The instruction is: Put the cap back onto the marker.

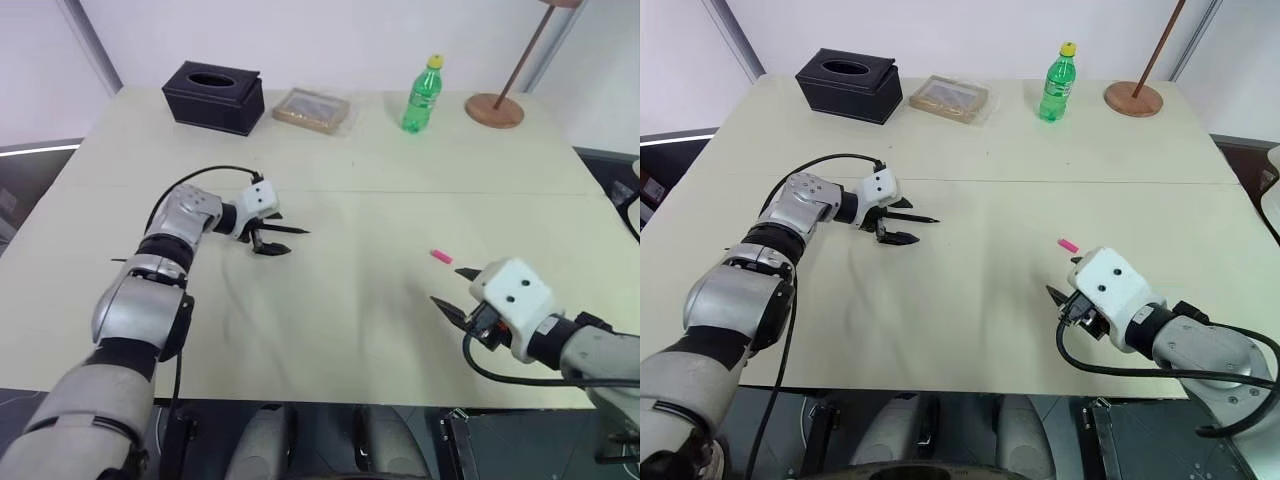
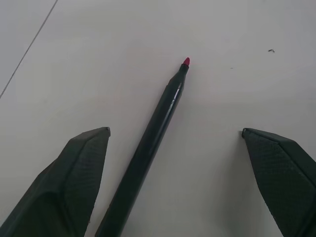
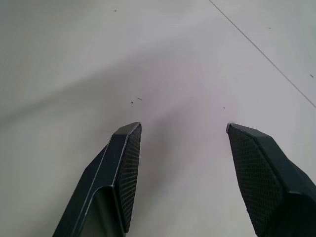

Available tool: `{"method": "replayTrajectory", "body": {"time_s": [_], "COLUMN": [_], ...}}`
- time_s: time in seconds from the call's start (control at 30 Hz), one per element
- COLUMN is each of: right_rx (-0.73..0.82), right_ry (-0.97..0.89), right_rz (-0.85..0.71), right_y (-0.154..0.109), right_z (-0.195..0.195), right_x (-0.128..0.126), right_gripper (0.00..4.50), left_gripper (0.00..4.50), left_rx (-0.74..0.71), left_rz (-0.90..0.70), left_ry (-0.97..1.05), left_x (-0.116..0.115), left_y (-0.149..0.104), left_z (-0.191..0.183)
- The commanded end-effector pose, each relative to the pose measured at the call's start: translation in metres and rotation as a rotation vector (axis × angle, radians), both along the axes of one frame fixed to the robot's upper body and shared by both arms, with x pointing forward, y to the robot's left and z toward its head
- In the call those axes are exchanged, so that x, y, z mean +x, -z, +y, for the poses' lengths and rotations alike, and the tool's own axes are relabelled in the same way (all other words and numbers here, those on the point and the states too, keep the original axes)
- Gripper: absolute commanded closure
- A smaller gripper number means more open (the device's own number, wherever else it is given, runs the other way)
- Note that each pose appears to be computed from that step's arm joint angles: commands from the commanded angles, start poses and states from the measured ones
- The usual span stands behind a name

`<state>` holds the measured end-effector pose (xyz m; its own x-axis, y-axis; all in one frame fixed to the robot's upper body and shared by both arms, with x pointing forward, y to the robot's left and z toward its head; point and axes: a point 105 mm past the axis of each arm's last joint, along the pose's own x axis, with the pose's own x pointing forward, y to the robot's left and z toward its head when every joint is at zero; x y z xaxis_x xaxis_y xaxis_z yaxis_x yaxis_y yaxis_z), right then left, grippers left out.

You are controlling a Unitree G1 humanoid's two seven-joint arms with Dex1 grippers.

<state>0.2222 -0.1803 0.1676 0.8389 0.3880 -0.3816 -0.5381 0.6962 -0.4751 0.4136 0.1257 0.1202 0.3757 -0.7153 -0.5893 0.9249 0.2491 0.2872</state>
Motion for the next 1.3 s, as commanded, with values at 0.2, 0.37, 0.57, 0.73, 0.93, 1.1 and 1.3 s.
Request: {"method": "replayTrajectory", "body": {"time_s": [0.2, 0.37, 0.57, 0.73, 0.93, 1.1, 1.3], "right_rx": [-0.011, -0.013, -0.014, -0.017, -0.02, -0.025, -0.044], "right_ry": [-0.014, -0.014, -0.014, -0.013, -0.015, -0.017, -0.017], "right_rz": [-0.049, -0.046, -0.042, -0.04, -0.039, -0.037, -0.044], "right_y": [-0.011, -0.011, -0.011, -0.012, -0.012, -0.012, -0.015], "right_z": [0.004, 0.004, 0.003, 0.003, 0.003, 0.003, 0.0], "right_x": [-0.002, -0.002, -0.003, -0.003, -0.003, -0.003, 0.0], "right_gripper": [1.71, 1.71, 1.71, 1.71, 1.71, 1.71, 1.71], "left_gripper": [1.32, 1.32, 1.86, 4.22, 4.41, 4.41, 4.41], "left_rx": [0.019, 0.019, 0.021, 0.034, 0.042, 0.018, -0.053], "left_rz": [0.014, 0.029, 0.04, 0.056, 0.072, 0.05, -0.173], "left_ry": [-0.002, 0.012, 0.031, 0.05, 0.073, 0.11, 0.27], "left_x": [-0.001, -0.003, -0.006, -0.009, -0.012, -0.014, -0.016], "left_y": [0.002, 0.003, 0.001, 0.002, 0.003, -0.002, -0.031], "left_z": [0.004, 0.005, 0.007, 0.011, 0.012, 0.006, -0.019]}}
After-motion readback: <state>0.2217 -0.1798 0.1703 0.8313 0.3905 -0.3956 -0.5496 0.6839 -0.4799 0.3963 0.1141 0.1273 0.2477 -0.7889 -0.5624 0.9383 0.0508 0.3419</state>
